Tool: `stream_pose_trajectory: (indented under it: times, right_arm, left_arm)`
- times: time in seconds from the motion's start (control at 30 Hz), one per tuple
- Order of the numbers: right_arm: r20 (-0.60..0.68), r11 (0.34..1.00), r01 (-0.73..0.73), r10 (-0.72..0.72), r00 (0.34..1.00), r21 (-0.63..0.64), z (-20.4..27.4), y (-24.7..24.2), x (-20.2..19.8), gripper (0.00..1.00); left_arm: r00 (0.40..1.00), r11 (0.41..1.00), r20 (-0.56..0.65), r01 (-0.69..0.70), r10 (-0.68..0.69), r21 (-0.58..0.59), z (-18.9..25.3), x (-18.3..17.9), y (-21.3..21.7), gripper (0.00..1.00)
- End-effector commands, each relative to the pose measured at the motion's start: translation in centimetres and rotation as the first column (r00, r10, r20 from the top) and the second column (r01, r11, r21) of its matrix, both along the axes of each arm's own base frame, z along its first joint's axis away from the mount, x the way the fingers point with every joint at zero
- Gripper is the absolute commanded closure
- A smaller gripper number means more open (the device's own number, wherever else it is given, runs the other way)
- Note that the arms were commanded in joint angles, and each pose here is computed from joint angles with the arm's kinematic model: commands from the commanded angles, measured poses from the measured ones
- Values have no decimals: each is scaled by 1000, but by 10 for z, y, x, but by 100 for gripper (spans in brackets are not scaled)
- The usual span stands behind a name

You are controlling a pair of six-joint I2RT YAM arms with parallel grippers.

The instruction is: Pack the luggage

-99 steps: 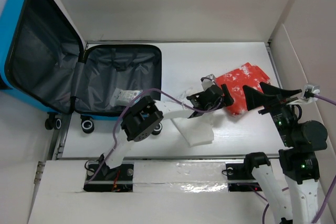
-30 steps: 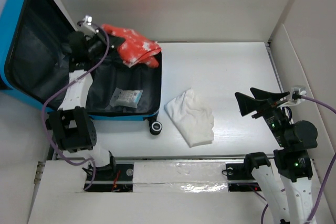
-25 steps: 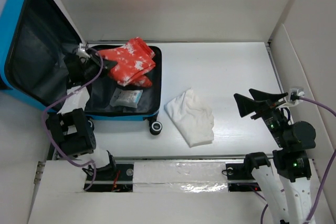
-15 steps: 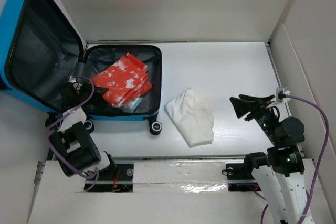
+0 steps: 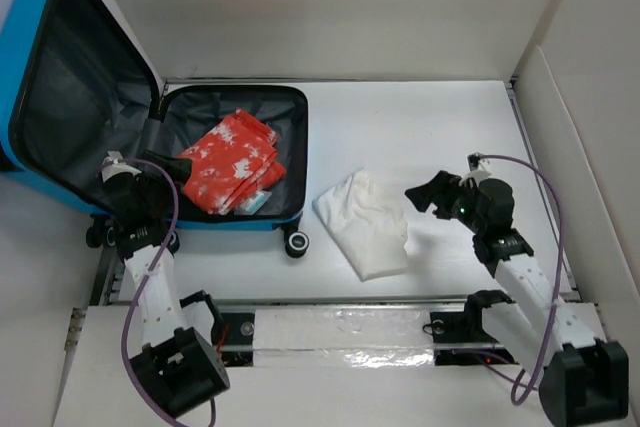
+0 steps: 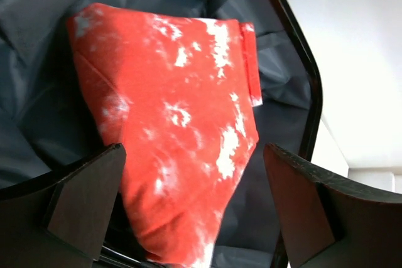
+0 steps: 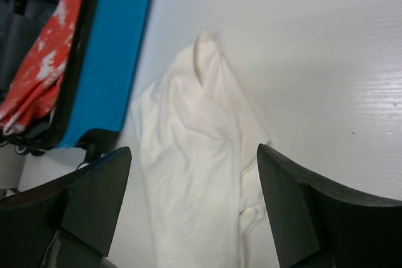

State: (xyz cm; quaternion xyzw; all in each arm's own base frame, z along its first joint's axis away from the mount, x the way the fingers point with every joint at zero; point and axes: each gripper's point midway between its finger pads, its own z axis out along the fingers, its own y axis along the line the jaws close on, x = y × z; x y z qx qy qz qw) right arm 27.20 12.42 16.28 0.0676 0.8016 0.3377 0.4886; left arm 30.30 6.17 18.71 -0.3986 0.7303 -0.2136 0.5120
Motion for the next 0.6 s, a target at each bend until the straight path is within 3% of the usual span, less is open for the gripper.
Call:
stream_pose_trajectory:
  times: [0.0,0.07,0.13,0.2,0.23,0.37,0.5,0.57]
  right_arm:
    - [64,1000,24,-24,998,-8,6,1,29,10]
    - [44,1000,17,-17,999,-9,-2,5,37,9]
    - [-7,1000,-14,14,1000,-26,-21,20,41,9]
    - [-29,999,-14,12,1000,-53,-30,30,45,9]
    - [-69,998,-13,8,998,-69,-45,32,47,9]
    - [-134,994,6,-20,991,-108,-75,37,54,10]
    - [-183,995,-2,-17,983,-104,-97,45,56,13]
    - [-205,995,-18,-3,979,-102,-106,51,58,16]
  left_arm:
    - [997,997,74,3,-8,75,33,5,-6,11]
    - [987,992,153,36,-55,123,59,12,-24,22]
    - [964,987,251,46,-84,152,91,14,-37,49]
    - [938,983,322,77,-129,169,120,15,-57,59]
    - [925,981,349,91,-147,172,131,16,-64,70]
    - [874,954,396,212,-283,214,163,20,-104,83]
    - [814,902,393,356,-429,245,171,24,-154,84]
    - [819,887,344,400,-459,231,154,33,-160,83]
